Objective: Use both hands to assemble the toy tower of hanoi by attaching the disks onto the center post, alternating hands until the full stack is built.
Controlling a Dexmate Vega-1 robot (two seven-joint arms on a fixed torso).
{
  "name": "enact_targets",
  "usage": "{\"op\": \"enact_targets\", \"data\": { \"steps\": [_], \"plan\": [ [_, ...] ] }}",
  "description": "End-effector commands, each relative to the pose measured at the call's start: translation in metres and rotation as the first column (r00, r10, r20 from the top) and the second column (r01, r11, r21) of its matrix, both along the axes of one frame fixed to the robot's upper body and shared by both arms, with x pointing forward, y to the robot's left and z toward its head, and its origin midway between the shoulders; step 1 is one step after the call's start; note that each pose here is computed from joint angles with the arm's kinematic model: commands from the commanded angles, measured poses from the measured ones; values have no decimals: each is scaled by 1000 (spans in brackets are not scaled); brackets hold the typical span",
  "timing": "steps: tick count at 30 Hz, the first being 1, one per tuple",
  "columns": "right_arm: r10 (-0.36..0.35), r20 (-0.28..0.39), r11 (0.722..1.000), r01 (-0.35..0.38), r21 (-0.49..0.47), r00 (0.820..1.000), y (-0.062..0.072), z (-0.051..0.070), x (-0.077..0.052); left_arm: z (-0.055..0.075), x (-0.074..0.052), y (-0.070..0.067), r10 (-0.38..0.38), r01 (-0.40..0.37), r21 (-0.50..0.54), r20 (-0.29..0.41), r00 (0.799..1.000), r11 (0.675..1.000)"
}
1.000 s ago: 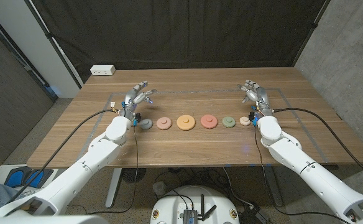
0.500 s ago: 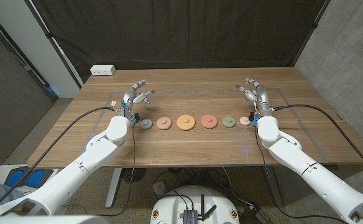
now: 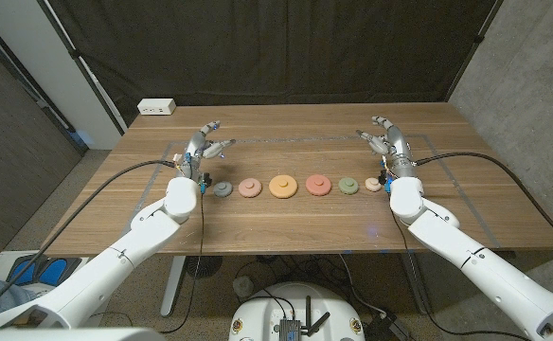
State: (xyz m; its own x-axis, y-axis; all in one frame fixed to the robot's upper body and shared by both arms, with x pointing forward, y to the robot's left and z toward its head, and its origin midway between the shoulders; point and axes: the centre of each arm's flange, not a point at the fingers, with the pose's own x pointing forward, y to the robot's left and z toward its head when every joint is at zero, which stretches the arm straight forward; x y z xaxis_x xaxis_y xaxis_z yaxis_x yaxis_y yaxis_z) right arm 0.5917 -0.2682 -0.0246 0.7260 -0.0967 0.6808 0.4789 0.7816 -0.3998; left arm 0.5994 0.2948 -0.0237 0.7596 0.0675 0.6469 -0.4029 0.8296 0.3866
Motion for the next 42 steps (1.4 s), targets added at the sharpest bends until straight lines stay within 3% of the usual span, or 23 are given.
{"op": "enact_targets", "data": {
  "steps": [1, 10, 23, 29, 38, 42],
  "plan": [
    [-73, 39, 992, 77, -99, 997, 7, 4, -10, 3, -10, -4, 92, -95, 82, 42, 995, 992],
    [-104, 28, 984, 107, -141, 994, 10, 3, -12, 5, -15, -9, 178, -190, 157, 84, 980, 969],
    [-242, 103, 928, 261, -265, 965, 21, 6, -23, 8, -13, -20, 237, -259, 248, 117, 965, 934],
    [-261, 120, 912, 286, -295, 958, 22, 2, -23, 11, -16, -23, 277, -309, 284, 148, 949, 908],
    [-311, 156, 861, 348, -372, 937, 29, 1, -24, 10, -19, -27, 332, -375, 322, 179, 926, 870],
    [-341, 190, 825, 390, -410, 921, 34, 3, -26, 10, -21, -27, 354, -400, 336, 191, 916, 853]
  ]
}}
